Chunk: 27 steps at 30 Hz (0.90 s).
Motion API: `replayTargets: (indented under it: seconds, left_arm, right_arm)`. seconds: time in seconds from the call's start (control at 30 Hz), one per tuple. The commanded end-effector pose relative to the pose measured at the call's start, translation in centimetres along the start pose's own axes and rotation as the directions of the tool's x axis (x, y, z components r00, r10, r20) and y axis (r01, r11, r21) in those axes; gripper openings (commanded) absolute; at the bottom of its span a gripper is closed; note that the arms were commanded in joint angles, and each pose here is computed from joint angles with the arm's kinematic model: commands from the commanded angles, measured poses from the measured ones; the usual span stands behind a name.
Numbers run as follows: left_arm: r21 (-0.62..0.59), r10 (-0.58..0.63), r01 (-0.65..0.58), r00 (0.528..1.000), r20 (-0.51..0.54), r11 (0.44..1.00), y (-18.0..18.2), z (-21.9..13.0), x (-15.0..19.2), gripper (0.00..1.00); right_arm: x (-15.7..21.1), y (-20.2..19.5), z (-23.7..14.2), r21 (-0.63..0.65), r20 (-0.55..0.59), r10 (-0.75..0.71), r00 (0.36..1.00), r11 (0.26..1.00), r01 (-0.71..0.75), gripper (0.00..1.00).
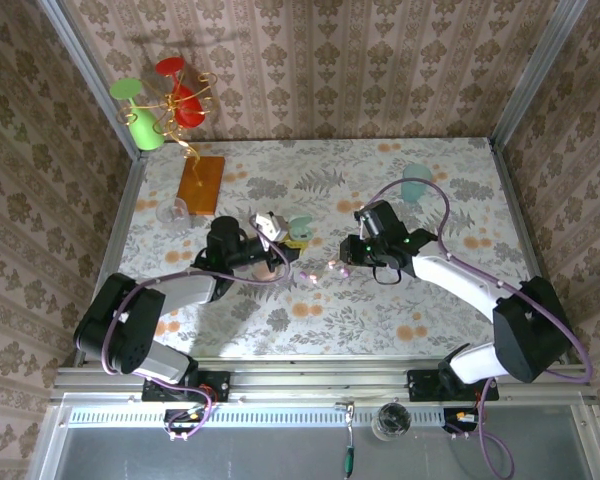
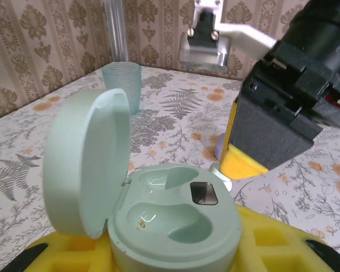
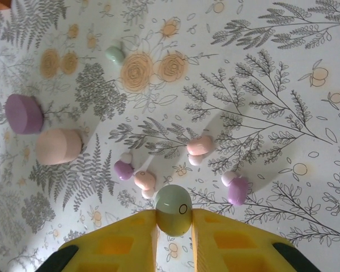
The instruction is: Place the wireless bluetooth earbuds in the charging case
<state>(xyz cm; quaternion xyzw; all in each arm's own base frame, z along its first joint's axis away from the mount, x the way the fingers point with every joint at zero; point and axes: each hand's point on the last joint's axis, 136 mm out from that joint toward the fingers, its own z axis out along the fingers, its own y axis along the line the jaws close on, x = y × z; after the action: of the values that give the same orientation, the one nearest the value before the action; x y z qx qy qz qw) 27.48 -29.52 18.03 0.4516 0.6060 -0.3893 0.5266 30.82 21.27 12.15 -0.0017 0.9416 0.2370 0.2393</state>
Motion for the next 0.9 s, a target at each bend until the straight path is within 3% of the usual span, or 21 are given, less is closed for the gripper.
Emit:
replayTargets:
  seconds: [0.0,0.27,0.67,0.87]
  left_arm:
    - [0.049,0.040,-0.040,0.999,0.008,0.998,-0.7,0.5,-0.7,0.36]
    - [0.045,0.039,-0.039,0.999,-0.010,0.998,-0.8,0.5,-0.4,0.36]
    - [0.191,0.034,-0.021,0.997,-0.062,0.981,-3.4,1.9,1.2,0.36]
    - [0.261,0.020,0.001,0.997,-0.077,0.965,-4.7,2.3,1.4,0.35]
  right_arm:
    - [-0.6,1.1,-2.0,-0.024,0.010,-0.056,0.998,0.998,0.056,0.23]
    - [0.7,-1.8,-2.0,0.140,-0.095,0.003,0.995,0.990,0.010,0.23]
    - [-0.8,4.4,-5.7,-0.095,0.040,-0.231,0.972,0.968,0.234,0.25]
    - [-0.9,7.2,-6.2,-0.153,0.047,-0.313,0.948,0.936,0.317,0.26]
